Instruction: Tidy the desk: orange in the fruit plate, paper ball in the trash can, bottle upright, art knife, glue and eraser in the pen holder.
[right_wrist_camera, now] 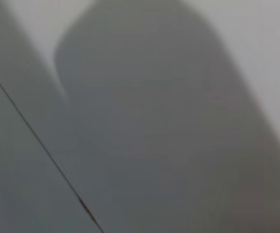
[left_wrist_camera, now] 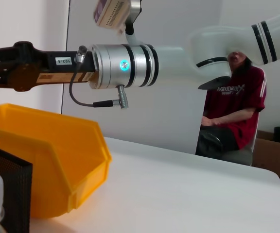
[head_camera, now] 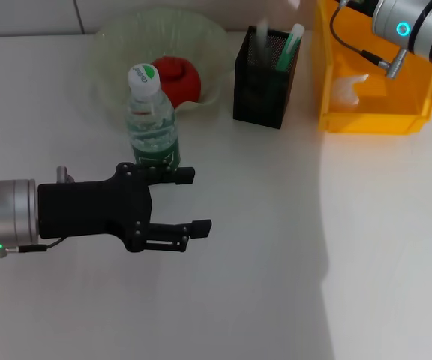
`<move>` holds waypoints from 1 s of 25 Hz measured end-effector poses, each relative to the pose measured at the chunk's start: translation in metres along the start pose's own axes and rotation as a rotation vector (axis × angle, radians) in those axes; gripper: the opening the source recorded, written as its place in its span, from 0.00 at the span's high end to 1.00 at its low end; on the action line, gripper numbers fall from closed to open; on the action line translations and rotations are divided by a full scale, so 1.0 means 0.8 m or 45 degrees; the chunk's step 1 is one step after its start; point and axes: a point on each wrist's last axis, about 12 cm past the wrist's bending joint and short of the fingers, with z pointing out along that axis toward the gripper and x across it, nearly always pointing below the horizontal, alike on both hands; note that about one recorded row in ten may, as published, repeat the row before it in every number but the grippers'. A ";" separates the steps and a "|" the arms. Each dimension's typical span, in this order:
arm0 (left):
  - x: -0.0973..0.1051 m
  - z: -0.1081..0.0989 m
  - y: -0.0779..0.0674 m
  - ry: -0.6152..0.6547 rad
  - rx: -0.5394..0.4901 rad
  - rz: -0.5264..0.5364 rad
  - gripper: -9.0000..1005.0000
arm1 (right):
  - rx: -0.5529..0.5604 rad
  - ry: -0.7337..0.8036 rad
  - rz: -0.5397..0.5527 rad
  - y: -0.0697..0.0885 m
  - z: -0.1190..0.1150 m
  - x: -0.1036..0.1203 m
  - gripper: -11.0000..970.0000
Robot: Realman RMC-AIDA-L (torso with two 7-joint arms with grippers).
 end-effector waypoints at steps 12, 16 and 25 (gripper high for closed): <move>0.000 -0.015 -0.009 -0.013 0.093 -0.040 0.14 | -0.504 -0.176 -0.099 -0.003 -0.189 0.049 0.34; -0.002 -0.020 -0.011 -0.016 0.117 -0.044 0.14 | -0.555 -0.067 -0.175 -0.002 -0.269 0.113 0.20; -0.007 -0.033 -0.010 -0.003 0.165 -0.065 0.14 | -0.709 0.116 -0.231 0.033 -0.285 0.186 0.16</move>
